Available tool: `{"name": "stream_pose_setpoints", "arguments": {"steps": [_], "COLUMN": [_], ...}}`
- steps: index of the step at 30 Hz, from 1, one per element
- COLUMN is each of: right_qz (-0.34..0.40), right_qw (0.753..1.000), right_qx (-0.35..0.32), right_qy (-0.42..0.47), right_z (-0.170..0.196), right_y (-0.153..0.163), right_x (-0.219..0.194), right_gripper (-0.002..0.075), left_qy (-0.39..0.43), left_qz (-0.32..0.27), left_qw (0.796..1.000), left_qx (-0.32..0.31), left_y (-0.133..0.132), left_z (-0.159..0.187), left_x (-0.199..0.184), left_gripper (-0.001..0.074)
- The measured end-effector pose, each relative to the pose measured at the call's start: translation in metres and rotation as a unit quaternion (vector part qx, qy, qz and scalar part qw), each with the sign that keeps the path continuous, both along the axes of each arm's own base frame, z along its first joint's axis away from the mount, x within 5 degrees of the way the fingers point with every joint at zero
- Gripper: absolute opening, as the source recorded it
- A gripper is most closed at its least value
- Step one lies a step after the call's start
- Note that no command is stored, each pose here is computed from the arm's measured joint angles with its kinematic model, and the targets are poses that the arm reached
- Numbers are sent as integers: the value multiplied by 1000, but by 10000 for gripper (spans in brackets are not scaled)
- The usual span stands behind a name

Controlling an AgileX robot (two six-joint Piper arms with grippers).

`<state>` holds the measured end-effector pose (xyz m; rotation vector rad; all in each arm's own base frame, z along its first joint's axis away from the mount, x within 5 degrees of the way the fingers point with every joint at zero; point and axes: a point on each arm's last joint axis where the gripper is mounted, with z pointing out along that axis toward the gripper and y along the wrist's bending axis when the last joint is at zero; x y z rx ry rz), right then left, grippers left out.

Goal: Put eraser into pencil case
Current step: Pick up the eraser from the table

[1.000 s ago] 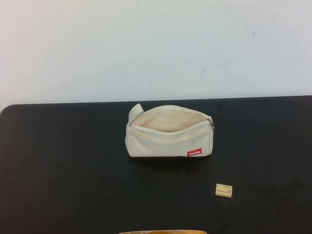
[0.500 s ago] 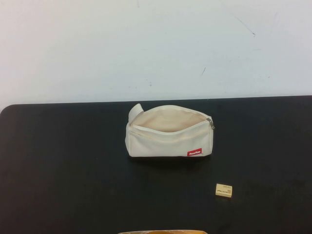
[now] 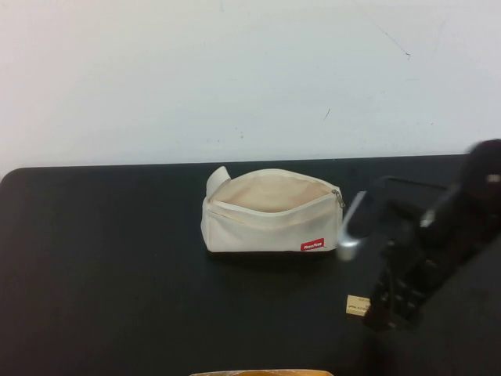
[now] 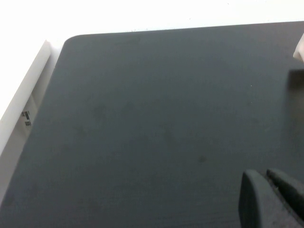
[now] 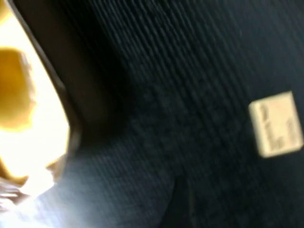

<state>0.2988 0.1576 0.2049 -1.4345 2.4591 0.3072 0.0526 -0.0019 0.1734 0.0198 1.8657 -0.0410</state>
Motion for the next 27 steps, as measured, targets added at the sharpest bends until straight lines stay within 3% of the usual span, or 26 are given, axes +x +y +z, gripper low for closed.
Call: {"name": "stream_pose_setpoints", "arguments": {"steps": [5, 15, 19, 24, 27], "right_qz": [61, 55, 56, 57, 59], "right_qw": [997, 995, 995, 995, 994], "right_qx": [-53, -77, -78, -80, -85], "right_qy": [-18, 23, 14, 11, 27], "right_z": [-15, -59, -61, -62, -59], "right_y": [18, 28, 29, 29, 29], "right_x": [20, 39, 42, 43, 42], "right_gripper": [575, 559, 453, 203, 209], "left_qy": [0, 0, 0, 0, 0], "left_qz": [0, 0, 0, 0, 0], "left_qw": [1000, 1000, 1000, 1000, 1000], "left_qx": [0, 0, 0, 0, 0], "left_y": [0, 0, 0, 0, 0], "left_z": [0, 0, 0, 0, 0], "left_x": [0, 0, 0, 0, 0], "left_gripper": [-1, -1, -1, -1, -1]}}
